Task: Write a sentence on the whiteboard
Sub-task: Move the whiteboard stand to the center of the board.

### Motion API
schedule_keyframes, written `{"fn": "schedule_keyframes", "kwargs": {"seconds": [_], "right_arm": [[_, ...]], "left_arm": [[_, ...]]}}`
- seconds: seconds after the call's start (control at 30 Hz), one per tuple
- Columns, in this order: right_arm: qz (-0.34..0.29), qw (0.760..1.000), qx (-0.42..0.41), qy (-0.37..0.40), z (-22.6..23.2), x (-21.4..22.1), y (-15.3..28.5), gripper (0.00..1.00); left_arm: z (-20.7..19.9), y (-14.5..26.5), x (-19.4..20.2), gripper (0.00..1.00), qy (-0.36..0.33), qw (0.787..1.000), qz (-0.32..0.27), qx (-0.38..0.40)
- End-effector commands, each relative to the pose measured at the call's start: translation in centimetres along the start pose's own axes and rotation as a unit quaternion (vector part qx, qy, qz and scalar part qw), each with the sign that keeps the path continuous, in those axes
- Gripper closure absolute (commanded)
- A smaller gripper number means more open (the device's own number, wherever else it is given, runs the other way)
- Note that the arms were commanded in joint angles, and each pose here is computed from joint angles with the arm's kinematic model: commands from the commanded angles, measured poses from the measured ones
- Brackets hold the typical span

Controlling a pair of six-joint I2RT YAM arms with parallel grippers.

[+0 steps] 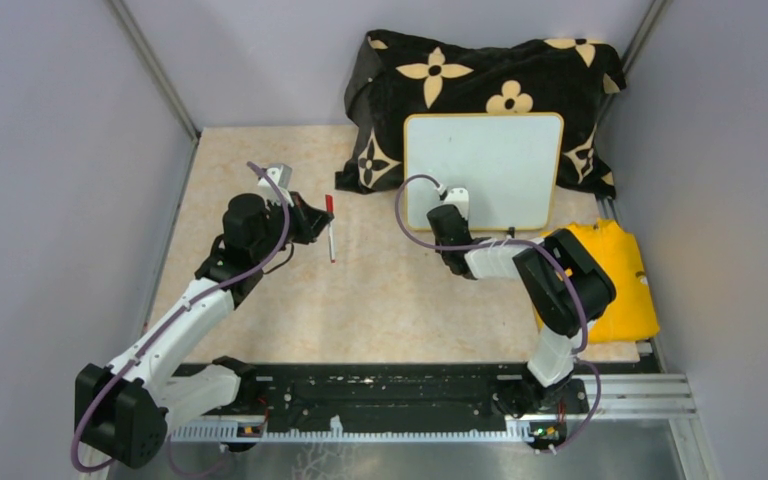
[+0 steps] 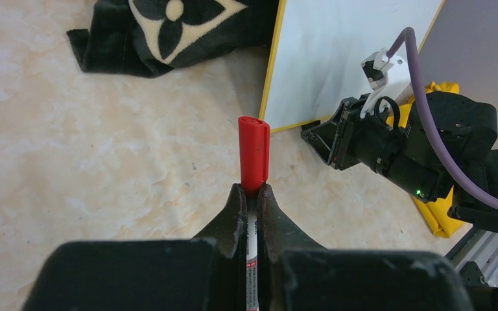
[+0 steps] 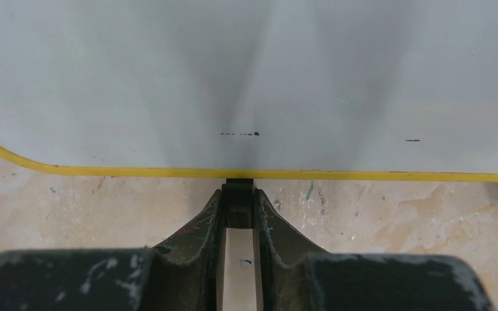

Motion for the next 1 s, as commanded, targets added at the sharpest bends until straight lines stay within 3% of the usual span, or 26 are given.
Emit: {"fn": "schedule_keyframes", "kwargs": {"seconds": [0.0, 0.27, 0.97], "right_arm": [[-0.020, 0.999, -0.026, -0.019, 1.0, -0.7, 1.0, 1.00], [0.000, 1.000, -0.015, 0.005, 2.7, 2.1, 4.1, 1.00], [0.086, 0.994, -0.057, -0.039, 6.8, 7.2, 9.8, 1.00]], "left_arm": [[-0.3, 0.3, -1.2, 1.00, -0.007, 1.000, -0.020, 0.002], [-0.3, 0.5, -1.3, 1.00, -0.006, 1.000, -0.025, -0.001], [-0.1, 1.5, -2.1, 1.00, -0.008, 0.998, -0.045, -0.037]]}}
Point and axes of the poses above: each gripper's point midway between its finger pads, its own y axis back along the fingers, its own z axis along the line the jaws close on, x = y × z, the point moved 10 cm from there along y, back along the fingers, and after that the axes turned 14 degrees about -y, right-handed, at the moved point
